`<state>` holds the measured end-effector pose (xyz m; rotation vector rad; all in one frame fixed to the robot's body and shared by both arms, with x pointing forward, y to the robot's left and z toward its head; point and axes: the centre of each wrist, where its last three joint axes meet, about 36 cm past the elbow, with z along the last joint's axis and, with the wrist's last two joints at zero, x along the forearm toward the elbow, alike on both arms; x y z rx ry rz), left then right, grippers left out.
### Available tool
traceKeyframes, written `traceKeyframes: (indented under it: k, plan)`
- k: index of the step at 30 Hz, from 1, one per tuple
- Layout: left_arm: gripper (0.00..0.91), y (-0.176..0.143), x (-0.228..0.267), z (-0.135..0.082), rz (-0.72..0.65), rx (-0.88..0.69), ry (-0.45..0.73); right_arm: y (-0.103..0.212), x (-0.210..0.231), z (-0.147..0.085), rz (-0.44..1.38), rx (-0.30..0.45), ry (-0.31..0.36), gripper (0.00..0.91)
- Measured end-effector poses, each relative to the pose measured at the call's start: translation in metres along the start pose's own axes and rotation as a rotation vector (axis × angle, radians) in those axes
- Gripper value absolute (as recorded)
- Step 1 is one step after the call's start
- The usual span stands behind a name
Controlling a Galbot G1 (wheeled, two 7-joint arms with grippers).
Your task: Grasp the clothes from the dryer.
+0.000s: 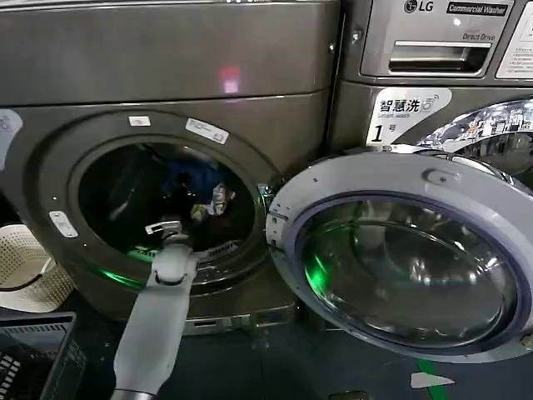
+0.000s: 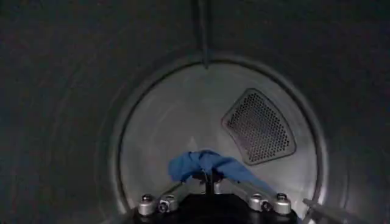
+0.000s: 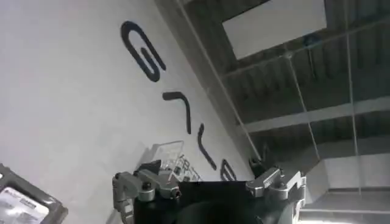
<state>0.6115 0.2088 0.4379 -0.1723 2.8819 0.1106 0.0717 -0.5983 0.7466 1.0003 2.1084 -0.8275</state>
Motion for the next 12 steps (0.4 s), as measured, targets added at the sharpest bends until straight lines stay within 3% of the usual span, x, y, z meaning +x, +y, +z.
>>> traceKeyframes:
  k: [12]
  plan:
    - [0.0,-0.011,0.004,0.0,0.006,0.012,0.003,0.002,-0.006,-0.002,-0.01,0.0,-0.017,0.907]
